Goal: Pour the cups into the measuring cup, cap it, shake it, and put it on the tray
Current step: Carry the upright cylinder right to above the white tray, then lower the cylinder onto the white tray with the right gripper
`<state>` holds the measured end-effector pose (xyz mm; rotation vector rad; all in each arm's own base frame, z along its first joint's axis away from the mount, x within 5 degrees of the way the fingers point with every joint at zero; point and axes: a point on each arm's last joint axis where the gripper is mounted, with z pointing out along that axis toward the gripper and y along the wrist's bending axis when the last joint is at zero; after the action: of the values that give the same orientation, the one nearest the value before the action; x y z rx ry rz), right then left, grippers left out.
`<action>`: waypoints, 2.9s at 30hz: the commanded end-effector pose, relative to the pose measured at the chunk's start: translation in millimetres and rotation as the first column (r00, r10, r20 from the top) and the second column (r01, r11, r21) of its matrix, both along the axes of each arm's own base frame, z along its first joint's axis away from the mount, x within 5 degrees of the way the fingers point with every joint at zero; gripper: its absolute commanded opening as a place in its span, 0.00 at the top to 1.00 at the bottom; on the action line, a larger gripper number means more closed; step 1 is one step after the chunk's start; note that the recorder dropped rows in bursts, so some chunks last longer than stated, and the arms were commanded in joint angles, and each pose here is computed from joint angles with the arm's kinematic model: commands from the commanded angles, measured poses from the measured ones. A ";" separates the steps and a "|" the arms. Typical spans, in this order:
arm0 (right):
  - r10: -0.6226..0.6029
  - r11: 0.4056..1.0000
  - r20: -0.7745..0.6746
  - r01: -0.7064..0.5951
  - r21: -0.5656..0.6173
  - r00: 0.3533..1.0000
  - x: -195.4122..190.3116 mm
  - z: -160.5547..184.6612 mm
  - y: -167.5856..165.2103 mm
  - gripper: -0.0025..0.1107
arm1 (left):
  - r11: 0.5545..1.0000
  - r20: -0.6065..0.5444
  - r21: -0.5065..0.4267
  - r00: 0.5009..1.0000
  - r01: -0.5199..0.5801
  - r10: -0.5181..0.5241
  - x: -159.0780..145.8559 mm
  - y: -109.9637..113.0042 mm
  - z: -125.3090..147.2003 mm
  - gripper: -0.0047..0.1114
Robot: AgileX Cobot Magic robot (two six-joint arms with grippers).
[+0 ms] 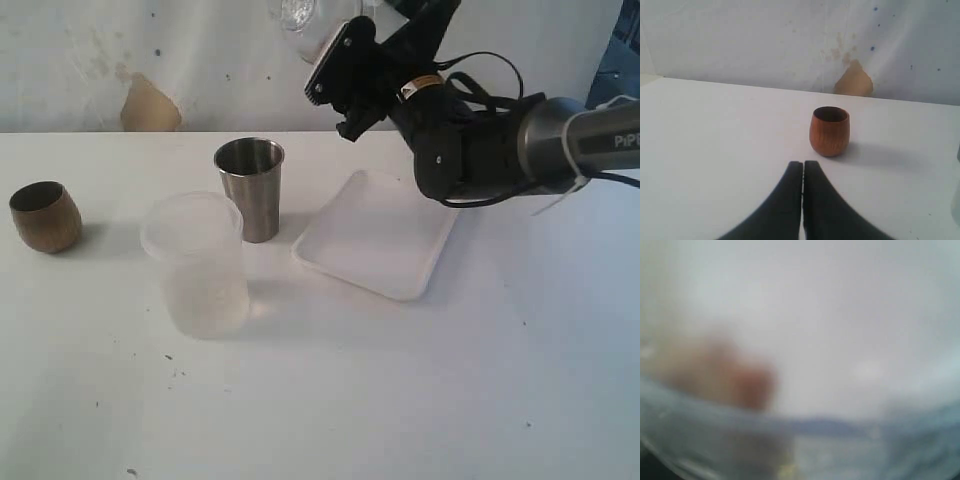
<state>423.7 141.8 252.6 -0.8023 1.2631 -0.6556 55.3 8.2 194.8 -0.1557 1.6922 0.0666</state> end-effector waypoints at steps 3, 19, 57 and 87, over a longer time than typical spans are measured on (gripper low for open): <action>-0.010 1.000 0.005 0.010 0.021 1.000 0.0 2.8 -2.9 0.98 | 1.000 0.012 0.001 1.000 0.002 -0.002 -0.1 -0.1 0.0 0.95; 0.001 0.701 -0.077 0.054 0.711 0.997 1.0 2.5 -13.1 0.98 | 1.000 0.012 0.001 1.000 0.002 -0.002 -0.1 -0.1 0.0 0.95; 0.101 0.534 -0.285 0.190 0.824 0.953 0.8 -16.5 -7.9 0.98 | 1.000 0.012 0.001 1.000 0.002 -0.002 -0.1 -0.1 0.0 0.95; 0.068 0.601 -0.476 0.345 0.721 0.877 15.0 -89.4 -17.5 0.98 | 1.000 0.012 0.001 1.000 0.002 -0.002 -0.1 -0.1 0.0 0.95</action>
<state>435.8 129.8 155.7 -0.0782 1.9316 0.0873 55.3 8.2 194.8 -0.1557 1.6922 0.0666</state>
